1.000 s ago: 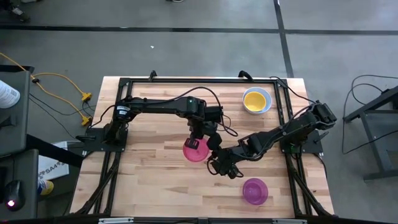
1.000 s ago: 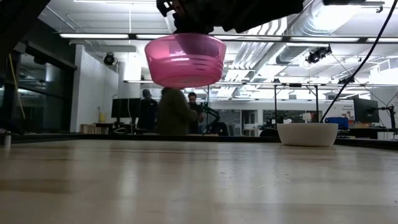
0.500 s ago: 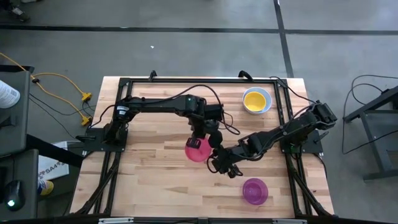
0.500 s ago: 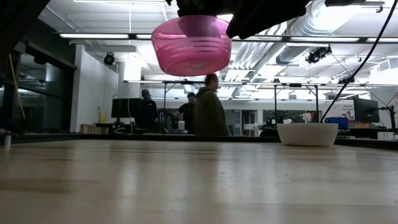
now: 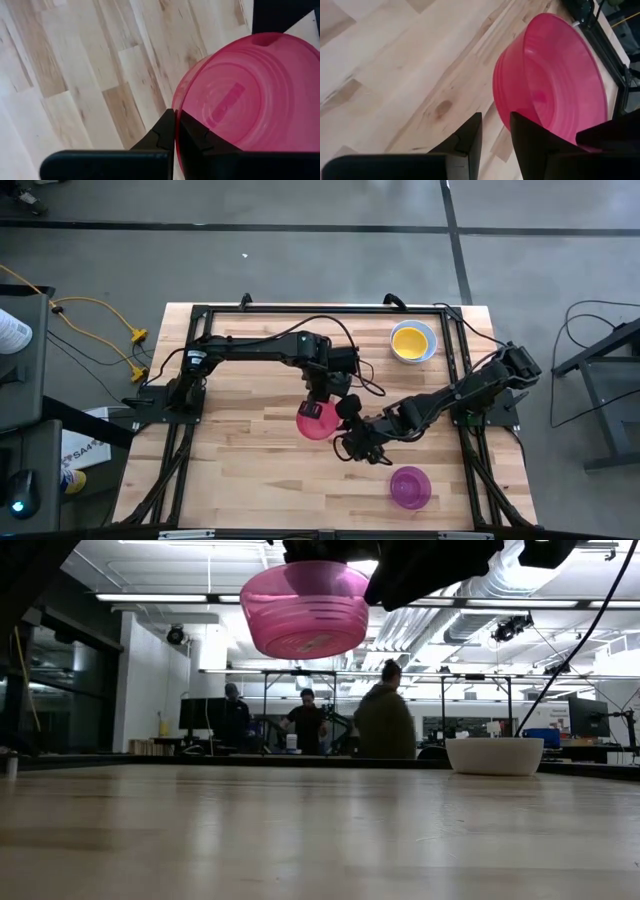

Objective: Nest bowls inside each other
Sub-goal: Stack the pink bowl on top of the yellow bowl

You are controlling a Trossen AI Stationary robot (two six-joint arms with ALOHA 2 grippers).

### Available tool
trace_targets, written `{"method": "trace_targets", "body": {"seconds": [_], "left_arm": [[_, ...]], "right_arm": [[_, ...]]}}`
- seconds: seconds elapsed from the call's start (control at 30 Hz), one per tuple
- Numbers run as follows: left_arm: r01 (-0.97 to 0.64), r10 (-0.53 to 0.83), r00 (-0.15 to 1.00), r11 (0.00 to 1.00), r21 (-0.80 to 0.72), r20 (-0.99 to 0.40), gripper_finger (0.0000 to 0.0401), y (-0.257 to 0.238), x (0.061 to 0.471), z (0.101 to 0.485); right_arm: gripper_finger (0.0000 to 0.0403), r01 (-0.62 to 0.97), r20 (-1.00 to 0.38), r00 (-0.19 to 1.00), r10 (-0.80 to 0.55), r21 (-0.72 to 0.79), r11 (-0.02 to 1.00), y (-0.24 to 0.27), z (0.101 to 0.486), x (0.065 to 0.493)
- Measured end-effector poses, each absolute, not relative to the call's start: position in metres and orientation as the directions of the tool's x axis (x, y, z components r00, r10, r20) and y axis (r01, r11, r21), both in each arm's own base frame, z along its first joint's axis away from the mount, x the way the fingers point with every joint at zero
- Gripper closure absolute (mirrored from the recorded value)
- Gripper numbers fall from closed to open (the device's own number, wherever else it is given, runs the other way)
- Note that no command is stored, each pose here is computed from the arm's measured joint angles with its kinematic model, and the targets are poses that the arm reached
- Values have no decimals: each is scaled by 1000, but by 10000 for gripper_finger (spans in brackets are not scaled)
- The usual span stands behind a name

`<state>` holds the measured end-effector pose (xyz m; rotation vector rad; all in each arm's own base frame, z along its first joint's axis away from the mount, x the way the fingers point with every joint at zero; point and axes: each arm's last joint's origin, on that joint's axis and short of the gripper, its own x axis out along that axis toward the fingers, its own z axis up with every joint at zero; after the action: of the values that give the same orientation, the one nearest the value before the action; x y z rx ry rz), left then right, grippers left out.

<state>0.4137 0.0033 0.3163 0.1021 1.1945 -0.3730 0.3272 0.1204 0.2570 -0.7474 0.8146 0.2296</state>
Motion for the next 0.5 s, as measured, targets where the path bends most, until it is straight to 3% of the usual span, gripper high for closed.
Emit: {"method": "trace_targets", "body": {"seconds": [0.5], "left_arm": [[351,-273,280,921,-166,-920,400,2,411,315]], "right_arm": [[309,-443,-706,686,-177,-598,668,127,259,321]]}}
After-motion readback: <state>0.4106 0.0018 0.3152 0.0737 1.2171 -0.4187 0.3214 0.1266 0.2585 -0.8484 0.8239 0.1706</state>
